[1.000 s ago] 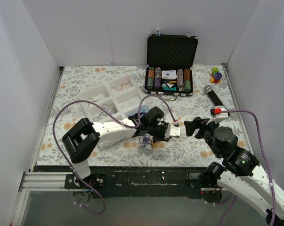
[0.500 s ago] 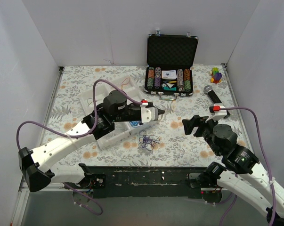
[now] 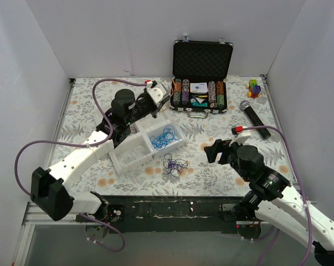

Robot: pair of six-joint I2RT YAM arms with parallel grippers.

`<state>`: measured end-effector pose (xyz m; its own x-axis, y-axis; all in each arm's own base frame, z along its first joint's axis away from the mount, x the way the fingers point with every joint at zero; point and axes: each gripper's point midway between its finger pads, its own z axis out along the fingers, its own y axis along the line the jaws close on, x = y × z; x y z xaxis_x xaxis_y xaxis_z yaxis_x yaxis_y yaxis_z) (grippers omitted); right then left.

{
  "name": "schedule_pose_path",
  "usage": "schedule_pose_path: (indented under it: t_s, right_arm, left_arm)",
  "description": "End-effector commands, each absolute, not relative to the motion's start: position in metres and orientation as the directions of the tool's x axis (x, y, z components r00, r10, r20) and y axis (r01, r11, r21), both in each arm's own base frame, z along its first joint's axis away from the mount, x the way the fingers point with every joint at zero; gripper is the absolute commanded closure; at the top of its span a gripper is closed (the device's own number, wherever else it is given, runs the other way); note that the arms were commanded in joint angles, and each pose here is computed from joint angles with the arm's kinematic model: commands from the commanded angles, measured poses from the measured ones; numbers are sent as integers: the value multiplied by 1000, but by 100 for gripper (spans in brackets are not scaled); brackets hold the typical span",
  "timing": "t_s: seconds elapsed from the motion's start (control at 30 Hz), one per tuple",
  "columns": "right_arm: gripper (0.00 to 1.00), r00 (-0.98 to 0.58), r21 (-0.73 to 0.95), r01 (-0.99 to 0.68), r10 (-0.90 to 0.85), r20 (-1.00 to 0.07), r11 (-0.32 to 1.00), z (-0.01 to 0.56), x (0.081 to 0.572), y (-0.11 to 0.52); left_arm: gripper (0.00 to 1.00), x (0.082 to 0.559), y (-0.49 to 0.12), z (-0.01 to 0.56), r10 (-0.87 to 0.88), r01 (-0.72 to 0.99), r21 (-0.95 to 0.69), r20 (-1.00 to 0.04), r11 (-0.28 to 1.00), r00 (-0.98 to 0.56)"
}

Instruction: Untangle the cables

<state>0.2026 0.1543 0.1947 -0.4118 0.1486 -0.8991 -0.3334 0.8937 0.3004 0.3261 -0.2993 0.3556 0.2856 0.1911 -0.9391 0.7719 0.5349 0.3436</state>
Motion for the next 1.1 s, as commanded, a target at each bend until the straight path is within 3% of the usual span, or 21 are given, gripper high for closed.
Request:
schedule_pose_path:
  t_s: [0.0, 0.07, 0.37, 0.63, 0.87, 0.93, 1.0, 1.07]
  right_arm:
    - [15, -368, 339, -359, 202, -908, 869, 211, 205, 161]
    - [15, -361, 335, -359, 201, -911, 871, 213, 205, 159]
    - [15, -344, 341, -358, 217, -913, 869, 216, 205, 157]
    - [15, -333, 330, -364, 209, -919, 871, 220, 206, 157]
    - [15, -328, 335, -369, 216, -920, 867, 224, 205, 157]
    - [15, -329, 334, -370, 214, -920, 867, 224, 205, 157]
    - [14, -333, 334, -370, 212, -919, 867, 224, 205, 157]
    - [15, -336, 333, -370, 209, -918, 867, 223, 205, 158]
  left_arm:
    - [100, 363, -284, 310, 197, 768, 247, -967, 592, 159]
    - [100, 383, -275, 289, 211, 738, 229, -970, 634, 120]
    - [100, 419, -255, 207, 334, 753, 237, -942, 614, 24]
    - [100, 428, -245, 166, 411, 767, 240, -911, 595, -33]
    - [93, 436, -236, 156, 416, 754, 232, -907, 614, -60]
    - [87, 436, -236, 163, 409, 753, 237, -911, 614, -46]
    - [67, 433, -236, 166, 417, 759, 237, -908, 607, -50]
    - [64, 429, -235, 169, 436, 774, 240, -898, 586, -51]
